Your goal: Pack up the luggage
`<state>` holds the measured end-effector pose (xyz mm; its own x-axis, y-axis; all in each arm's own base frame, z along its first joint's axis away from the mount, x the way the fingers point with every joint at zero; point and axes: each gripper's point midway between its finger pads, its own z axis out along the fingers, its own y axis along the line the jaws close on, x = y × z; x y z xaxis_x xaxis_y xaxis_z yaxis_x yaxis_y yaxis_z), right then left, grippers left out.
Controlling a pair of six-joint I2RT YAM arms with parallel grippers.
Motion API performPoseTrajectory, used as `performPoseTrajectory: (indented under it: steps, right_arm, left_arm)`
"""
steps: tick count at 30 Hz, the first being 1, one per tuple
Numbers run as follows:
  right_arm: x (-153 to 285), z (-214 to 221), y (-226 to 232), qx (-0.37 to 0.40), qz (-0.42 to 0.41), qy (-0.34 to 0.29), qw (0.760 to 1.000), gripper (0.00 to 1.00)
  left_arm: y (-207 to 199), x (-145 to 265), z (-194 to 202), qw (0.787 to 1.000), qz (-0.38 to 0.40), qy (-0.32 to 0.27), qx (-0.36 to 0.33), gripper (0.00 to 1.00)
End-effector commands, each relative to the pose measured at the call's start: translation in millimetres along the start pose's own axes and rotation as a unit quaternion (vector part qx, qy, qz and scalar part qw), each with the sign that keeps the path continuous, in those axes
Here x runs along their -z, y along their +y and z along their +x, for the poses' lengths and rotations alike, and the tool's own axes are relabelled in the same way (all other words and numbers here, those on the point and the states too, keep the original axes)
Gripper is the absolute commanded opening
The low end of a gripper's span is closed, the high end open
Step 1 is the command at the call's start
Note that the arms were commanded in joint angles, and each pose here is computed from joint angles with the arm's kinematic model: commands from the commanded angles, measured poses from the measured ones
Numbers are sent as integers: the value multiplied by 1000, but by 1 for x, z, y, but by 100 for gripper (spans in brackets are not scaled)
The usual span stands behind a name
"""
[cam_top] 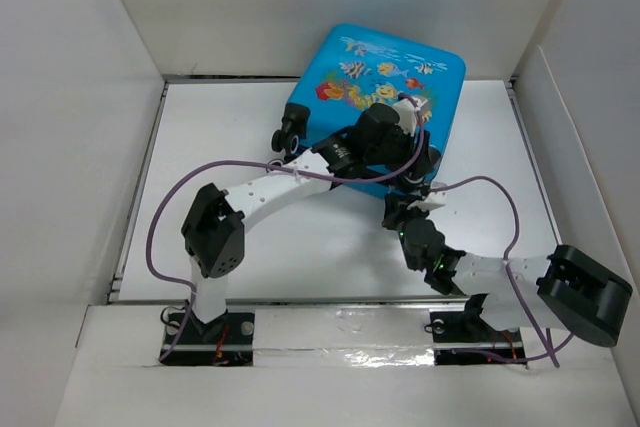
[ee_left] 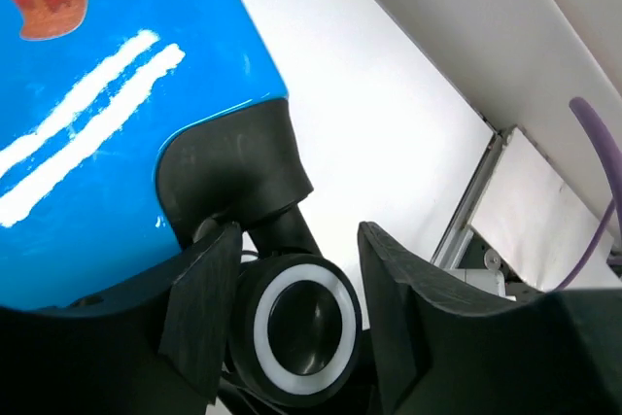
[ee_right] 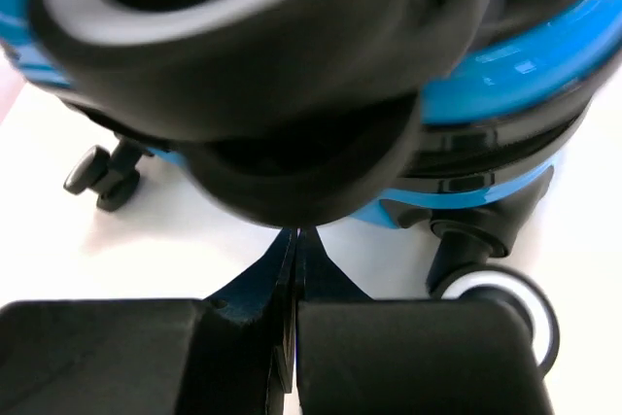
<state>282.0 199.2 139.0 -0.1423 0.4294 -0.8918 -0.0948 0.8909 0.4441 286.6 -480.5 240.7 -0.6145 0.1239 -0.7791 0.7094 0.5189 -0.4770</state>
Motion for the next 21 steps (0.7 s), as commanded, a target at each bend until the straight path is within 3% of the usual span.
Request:
performPoseTrajectory:
  steps: [1,7,8,9,11,12,14,15,18,19,21]
  right_arm:
    - [18,-37,54,-81,-92,-53,991,0]
    - [9,-27,59,-39,-93,-37,994,0]
    - [5,-23,56,-34,-88,-32,995,0]
    - [3,-17,57,-28,-89,-23,995,0]
    - [-1,-13,51,-27,-88,-15,996,0]
    - [-2,-14,50,-30,-89,-14,995,0]
    - [-1,-13,46,-26,-96,-7,995,0]
    - [-2,-15,44,-25,-94,-8,995,0]
    - [4,-18,46,-21,-107,-1,994,0]
    - [5,-21,45,-24,-110,-4,994,0]
    - [8,-22,45,-25,-117,-4,993,0]
  left_arm:
    - [-24,-8,0,999,32,-9,-32,48]
    - [48,47,-22,995,-45,-82,35,70]
    - [50,77,-40,990,-49,-120,46,71]
    - [88,90,-29,984,-81,-138,84,72]
    - [100,137,-47,971,-93,-199,98,72]
    - [133,152,-35,960,-143,-209,123,73]
    - [148,189,-38,941,-199,-242,129,74]
    - [173,205,-23,920,-278,-238,139,75]
    - [213,247,-9,880,-388,-232,148,83]
    - [226,257,-6,873,-407,-222,152,86]
    - [228,250,-2,884,-403,-181,152,88]
